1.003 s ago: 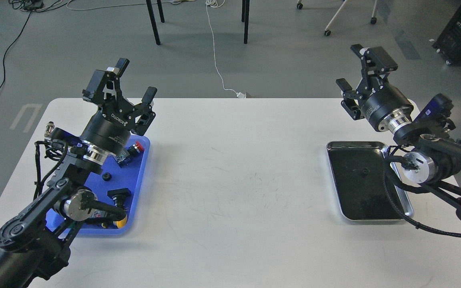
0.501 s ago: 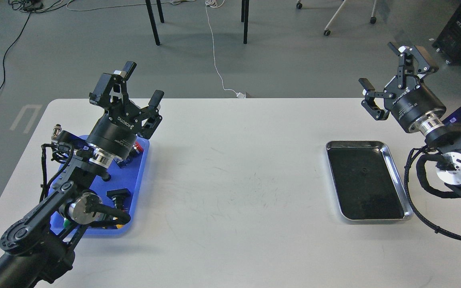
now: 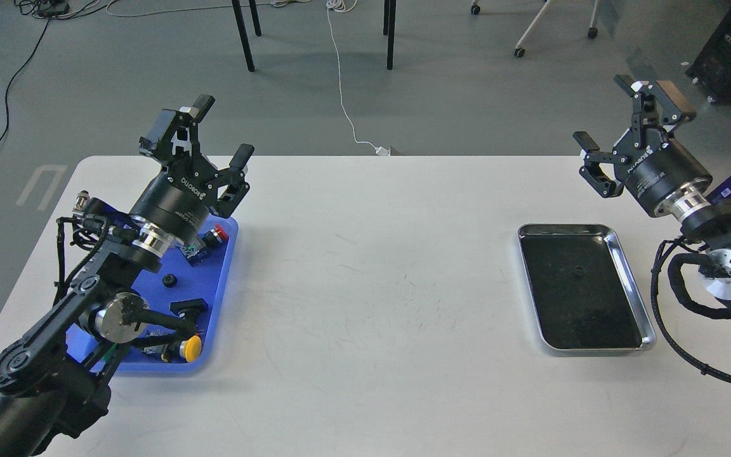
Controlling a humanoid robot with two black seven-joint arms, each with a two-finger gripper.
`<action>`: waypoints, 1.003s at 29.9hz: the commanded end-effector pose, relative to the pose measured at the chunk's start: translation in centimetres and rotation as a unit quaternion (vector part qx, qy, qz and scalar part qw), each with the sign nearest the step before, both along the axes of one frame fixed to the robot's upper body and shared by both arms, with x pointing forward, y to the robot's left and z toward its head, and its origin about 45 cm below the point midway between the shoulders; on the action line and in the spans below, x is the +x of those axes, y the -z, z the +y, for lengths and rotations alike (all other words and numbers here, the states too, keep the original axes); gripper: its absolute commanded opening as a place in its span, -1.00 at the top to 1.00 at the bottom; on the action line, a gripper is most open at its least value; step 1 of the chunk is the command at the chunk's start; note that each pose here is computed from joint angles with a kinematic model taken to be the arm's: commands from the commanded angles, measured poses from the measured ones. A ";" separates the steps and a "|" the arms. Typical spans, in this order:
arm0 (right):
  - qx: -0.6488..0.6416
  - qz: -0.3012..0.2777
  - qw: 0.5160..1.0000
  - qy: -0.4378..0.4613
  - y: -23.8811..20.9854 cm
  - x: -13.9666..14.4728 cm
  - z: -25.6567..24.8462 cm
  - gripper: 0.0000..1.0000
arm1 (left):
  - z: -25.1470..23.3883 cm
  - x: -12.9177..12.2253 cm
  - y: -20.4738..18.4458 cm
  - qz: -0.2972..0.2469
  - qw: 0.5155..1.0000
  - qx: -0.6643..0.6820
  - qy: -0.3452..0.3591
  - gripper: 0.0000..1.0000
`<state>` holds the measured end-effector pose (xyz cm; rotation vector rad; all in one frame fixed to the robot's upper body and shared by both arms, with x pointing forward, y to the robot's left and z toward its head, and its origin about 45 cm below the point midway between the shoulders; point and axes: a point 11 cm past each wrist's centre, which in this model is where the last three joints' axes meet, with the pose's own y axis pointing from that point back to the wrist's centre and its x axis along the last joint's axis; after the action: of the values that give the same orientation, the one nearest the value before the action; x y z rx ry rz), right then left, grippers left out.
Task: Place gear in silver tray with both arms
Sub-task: 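Raise the right gripper away from the silver tray, then move the left gripper back over the blue tray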
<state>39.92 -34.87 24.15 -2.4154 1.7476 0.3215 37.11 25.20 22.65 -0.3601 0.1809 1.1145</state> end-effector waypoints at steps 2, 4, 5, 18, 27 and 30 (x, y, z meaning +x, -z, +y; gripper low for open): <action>0.023 0.013 0.999 -0.031 1.3 -0.9 0.0 -0.97 | 1.9 0.2 -0.3 -0.003 1.000 0.027 -0.009 -0.96; 0.028 0.014 0.999 -0.038 1.4 -0.9 0.2 -0.97 | 3.5 0.7 -1.7 -0.019 0.998 0.054 -0.012 -0.96; 0.031 0.015 0.999 -0.040 1.5 -0.9 0.5 -0.97 | 3.8 0.8 -2.3 -0.027 0.997 0.065 -0.009 -0.96; 0.048 0.017 0.997 -0.050 2.3 -0.6 2.5 -0.97 | 7.4 -0.9 -8.7 -0.199 0.840 0.482 0.152 -0.96; 0.044 0.020 0.997 -0.052 2.5 -0.8 2.5 -0.97 | 11.9 -3.4 0.5 -0.123 0.536 0.780 0.300 -0.96; 0.043 0.022 0.997 -0.052 2.6 -0.8 2.5 -0.97 | 13.3 -4.1 3.7 -0.117 0.490 0.803 0.318 -0.95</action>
<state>39.16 -32.41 21.58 -2.4579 1.5928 0.4528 33.70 37.20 21.85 1.1262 -0.9149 0.1799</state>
